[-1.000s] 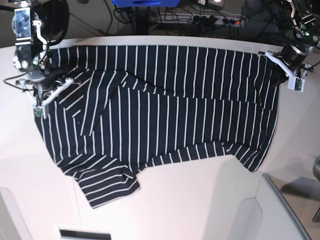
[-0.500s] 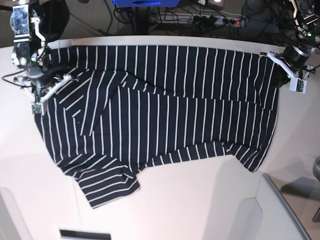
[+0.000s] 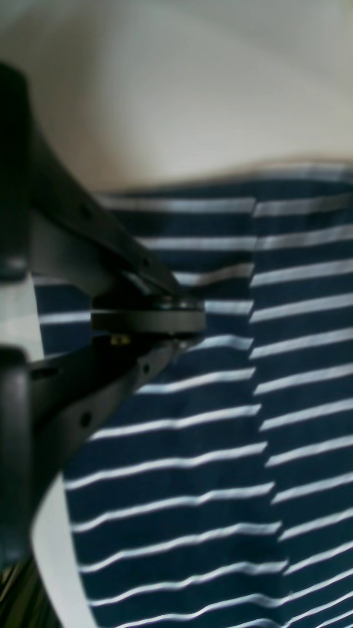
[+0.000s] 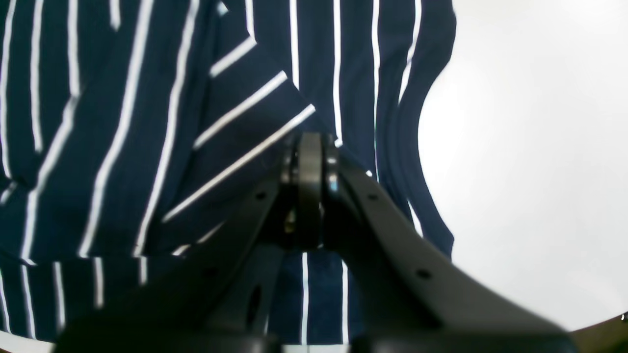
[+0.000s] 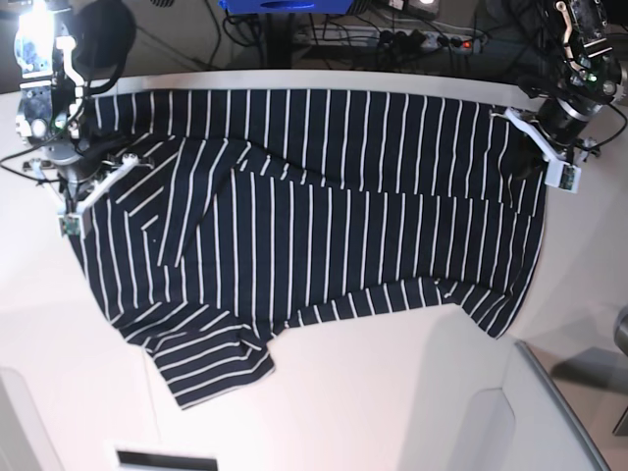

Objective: Layout the t-shirt on the table in an organized manner, then fold the t-shirt properly
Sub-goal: 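Lower both grippers onto the folded shirt edge corners and grasp, then hold both corners and pull the folded edge taut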

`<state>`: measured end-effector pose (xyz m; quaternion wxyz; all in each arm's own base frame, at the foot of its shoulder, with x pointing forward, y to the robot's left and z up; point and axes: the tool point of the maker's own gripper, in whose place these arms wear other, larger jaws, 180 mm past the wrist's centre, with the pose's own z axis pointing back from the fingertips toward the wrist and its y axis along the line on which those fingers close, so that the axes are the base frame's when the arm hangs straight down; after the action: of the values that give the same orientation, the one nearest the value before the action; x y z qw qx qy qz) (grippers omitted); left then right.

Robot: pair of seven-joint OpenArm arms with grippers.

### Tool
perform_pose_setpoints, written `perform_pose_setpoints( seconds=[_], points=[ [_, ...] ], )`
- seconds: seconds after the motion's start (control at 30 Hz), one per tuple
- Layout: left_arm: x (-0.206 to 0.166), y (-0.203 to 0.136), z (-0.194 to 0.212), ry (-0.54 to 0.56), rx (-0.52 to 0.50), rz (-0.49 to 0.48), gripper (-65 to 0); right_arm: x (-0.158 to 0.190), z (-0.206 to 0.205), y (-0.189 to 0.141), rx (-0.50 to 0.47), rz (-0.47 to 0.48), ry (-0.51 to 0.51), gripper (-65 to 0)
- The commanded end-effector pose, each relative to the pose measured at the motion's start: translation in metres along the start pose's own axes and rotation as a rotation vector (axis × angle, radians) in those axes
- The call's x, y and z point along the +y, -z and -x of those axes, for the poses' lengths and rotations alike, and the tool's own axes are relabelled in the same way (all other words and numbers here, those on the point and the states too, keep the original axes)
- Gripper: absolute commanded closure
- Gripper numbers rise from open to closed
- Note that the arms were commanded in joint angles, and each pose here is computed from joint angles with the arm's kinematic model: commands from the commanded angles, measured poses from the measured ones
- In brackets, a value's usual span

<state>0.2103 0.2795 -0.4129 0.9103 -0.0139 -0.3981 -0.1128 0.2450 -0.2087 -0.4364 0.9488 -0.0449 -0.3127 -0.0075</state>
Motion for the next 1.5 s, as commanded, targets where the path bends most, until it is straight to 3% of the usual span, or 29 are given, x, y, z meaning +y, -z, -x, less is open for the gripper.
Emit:
perform_pose_setpoints(
  seconds=[0.0, 0.2, 0.33, 0.6, 1.0, 1.47],
  points=[
    [0.001, -0.001, -0.014, 0.016, -0.044, 0.004, 0.0, -0.006, -0.01, -0.001, -0.032, 0.013, -0.007, 0.0],
    [-0.003, 0.009, -0.002, -0.013, -0.019, 0.027, 0.0, -0.011, 0.021, 0.01, 0.051, 0.025, 0.004, 0.0],
    [0.003, 0.016, 0.009, -0.054, 0.006, 0.023, 0.0, -0.045, 0.029, 0.018, 0.06, 0.099, 0.084, 0.0],
    [0.007, 0.018, 0.015, -0.056, 0.026, 0.024, 0.0, -0.059, 0.061, 0.029, 0.128, 0.134, 0.14, 0.0],
    [0.031, 0.007, 0.019, -0.071, 0.029, -0.035, 0.0, -0.051, 0.016, 0.002, -0.057, 0.12, 0.096, 0.0],
    [0.053, 0.001, 0.046, -0.085, 0.106, -0.058, 0.0, -0.005, 0.021, 0.008, -0.038, 0.021, 0.05, 0.0]
  ],
)
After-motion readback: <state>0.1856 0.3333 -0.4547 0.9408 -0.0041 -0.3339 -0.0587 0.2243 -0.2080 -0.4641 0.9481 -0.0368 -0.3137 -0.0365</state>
